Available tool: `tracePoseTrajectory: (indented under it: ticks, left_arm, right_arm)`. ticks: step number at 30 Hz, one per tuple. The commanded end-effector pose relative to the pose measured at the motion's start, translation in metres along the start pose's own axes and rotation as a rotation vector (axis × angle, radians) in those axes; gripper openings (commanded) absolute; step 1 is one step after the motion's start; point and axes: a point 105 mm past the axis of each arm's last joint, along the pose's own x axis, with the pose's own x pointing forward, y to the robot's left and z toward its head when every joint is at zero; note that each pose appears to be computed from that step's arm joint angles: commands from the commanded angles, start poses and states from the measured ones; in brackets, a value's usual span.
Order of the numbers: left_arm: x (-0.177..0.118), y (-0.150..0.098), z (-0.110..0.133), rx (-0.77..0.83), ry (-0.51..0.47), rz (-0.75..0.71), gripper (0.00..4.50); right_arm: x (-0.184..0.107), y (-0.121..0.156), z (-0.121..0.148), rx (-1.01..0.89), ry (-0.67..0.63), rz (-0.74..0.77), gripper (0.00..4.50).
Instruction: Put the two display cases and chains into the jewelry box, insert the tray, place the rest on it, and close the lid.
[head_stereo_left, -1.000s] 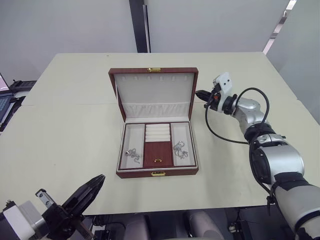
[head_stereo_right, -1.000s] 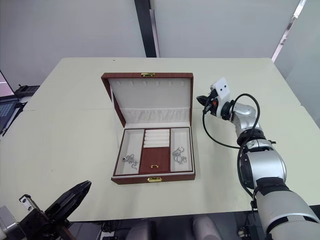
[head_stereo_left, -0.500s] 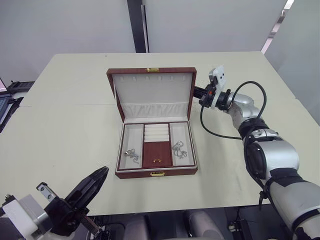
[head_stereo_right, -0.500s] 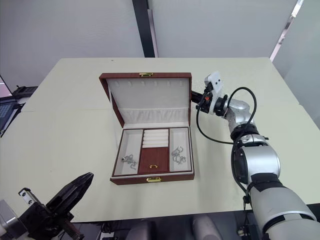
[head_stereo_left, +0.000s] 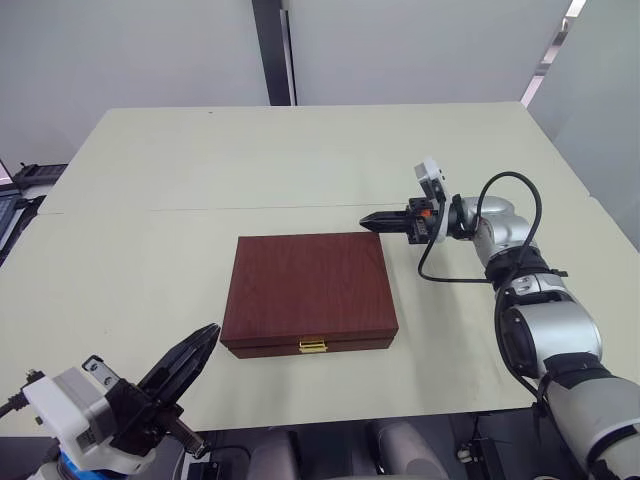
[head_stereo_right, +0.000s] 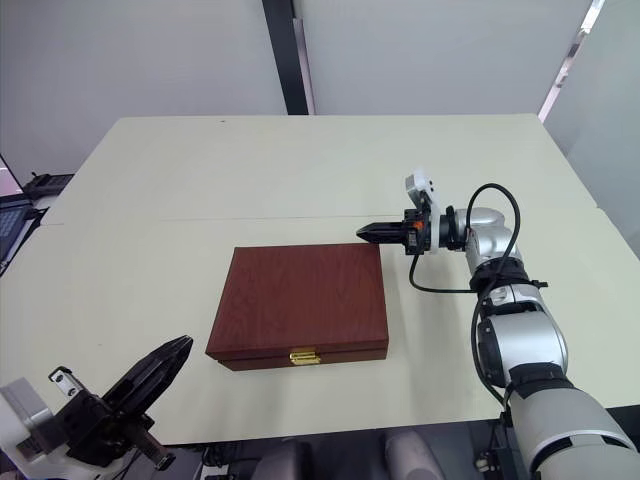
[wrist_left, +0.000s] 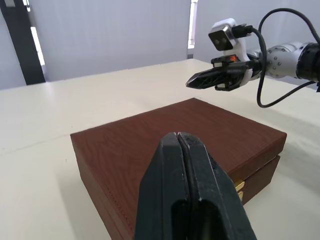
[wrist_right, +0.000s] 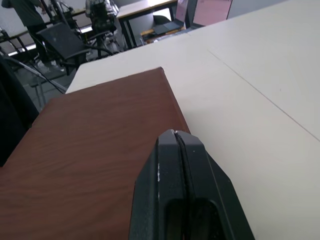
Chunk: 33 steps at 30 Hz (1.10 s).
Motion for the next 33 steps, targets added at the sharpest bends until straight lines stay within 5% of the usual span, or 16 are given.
tracePoseTrajectory:
  ticks: [1,3,6,12,17,19,25,33]
  left_arm:
    - [-0.001,0.003,0.001,-0.012,0.027,0.010,0.00]
    - [-0.003,0.011,-0.002,-0.016,0.060,0.035,0.00]
    - [-0.005,0.031,-0.005,-0.003,0.107,0.070,0.84]
    - [0.002,0.074,-0.014,-0.009,0.143,0.127,2.82]
    - [0.007,0.107,-0.045,-0.044,0.282,0.126,4.48]
    - [0.008,0.127,-0.053,-0.052,0.291,0.156,4.50]
    - [0.016,0.175,-0.064,-0.046,0.291,0.190,4.50]
    - [0.021,0.187,-0.074,0.069,0.409,0.112,4.50]
  right_arm:
    - [-0.006,-0.005,0.009,-0.069,-0.012,-0.060,0.03]
    - [-0.009,-0.007,0.010,-0.084,-0.029,-0.093,0.03]
    - [-0.027,-0.005,0.012,-0.091,-0.063,-0.152,0.56]
    - [-0.063,0.005,0.001,-0.123,-0.055,-0.301,2.27]
    - [-0.107,0.023,-0.028,-0.101,0.018,-0.450,3.82]
    - [-0.125,0.035,-0.045,-0.086,0.071,-0.513,4.46]
    - [-0.164,0.055,-0.070,-0.023,0.141,-0.666,4.46]
    - [-0.179,0.065,-0.083,0.011,0.165,-0.737,4.46]
